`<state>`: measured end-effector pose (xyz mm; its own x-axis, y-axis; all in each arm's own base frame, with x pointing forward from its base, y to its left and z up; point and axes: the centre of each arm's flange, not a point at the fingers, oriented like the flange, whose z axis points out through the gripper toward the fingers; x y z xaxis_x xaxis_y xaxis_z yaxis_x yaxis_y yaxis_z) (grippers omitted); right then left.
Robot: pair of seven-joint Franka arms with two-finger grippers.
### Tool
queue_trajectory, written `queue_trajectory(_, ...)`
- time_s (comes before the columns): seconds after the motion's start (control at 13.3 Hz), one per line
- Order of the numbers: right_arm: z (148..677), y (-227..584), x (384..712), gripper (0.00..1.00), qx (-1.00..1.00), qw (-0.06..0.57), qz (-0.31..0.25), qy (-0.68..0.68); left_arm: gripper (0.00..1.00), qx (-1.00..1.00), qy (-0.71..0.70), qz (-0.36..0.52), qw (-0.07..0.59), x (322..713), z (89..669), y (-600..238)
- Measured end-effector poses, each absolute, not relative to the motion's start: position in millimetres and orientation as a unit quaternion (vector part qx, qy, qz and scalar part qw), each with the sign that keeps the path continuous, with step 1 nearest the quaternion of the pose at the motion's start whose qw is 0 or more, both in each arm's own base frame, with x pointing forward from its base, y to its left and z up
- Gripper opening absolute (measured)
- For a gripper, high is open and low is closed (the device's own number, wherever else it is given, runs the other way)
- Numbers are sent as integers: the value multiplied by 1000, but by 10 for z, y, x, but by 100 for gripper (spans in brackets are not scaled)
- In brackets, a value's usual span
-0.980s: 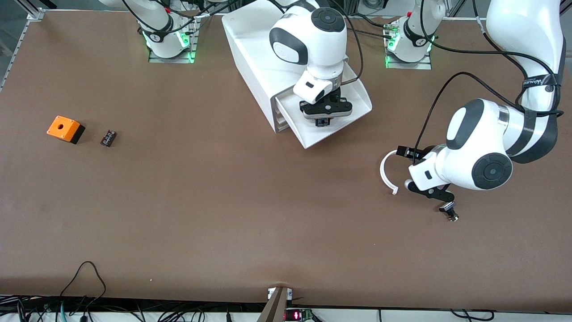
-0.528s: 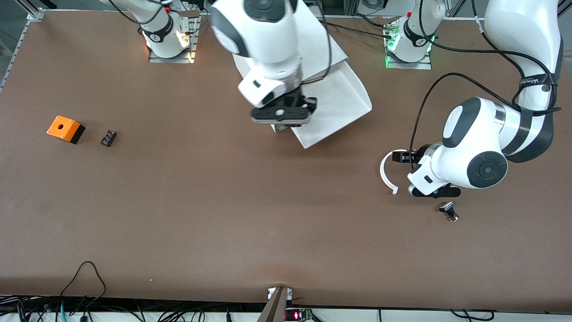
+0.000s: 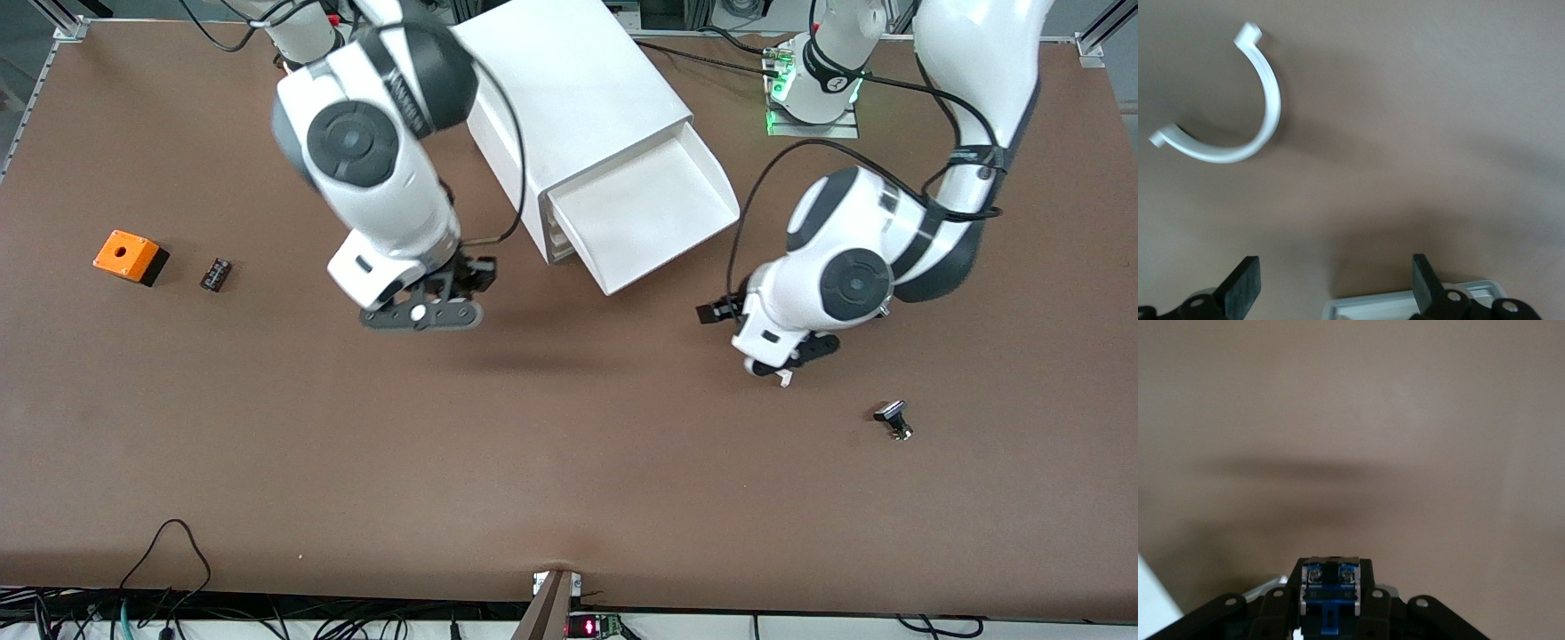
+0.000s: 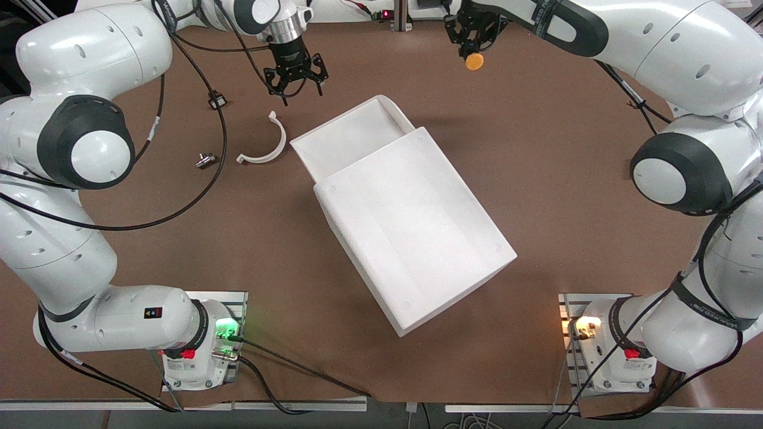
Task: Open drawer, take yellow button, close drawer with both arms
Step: 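Lift the button out with the right gripper while the left gripper reaches the drawer, then push the drawer shut with the left gripper while the right gripper lowers the button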
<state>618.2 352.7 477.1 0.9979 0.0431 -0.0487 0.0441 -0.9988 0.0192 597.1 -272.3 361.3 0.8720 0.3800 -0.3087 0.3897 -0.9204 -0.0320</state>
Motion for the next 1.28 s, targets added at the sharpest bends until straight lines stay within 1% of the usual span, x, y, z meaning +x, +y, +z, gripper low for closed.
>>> queue_trajectory(0.23, 4346, 3076, 6389, 33, 999, 35, -37, 16, 100, 961, 223, -164, 5, 5617, 3624, -3128)
queue_trajectory(0.45, 3830, 2663, 6489, 33, 997, 56, -47, 16, 100, 963, 215, -159, -1, 5330, 3601, -3330)
queue_trajectory(0.6, 3455, 2313, 6537, 33, 997, 67, -44, 19, 100, 965, 206, -163, -1, 5186, 3616, -3445)
queue_trajectory(0.83, 2954, 1847, 6522, 33, 996, 76, -29, 25, 100, 964, 197, -176, -2, 4935, 3621, -3664)
queue_trajectory(0.98, 2661, 1550, 6476, 33, 996, 79, -7, 35, 100, 966, 183, -183, -3, 4753, 3609, -3819)
queue_trajectory(1.13, 2372, 1243, 6380, 33, 995, 83, 17, 44, 100, 964, 179, -198, 1, 4634, 3591, -3904)
queue_trajectory(1.28, 2143, 966, 6275, 33, 995, 85, 28, 43, 100, 962, 173, -210, 4, 4529, 3579, -3977)
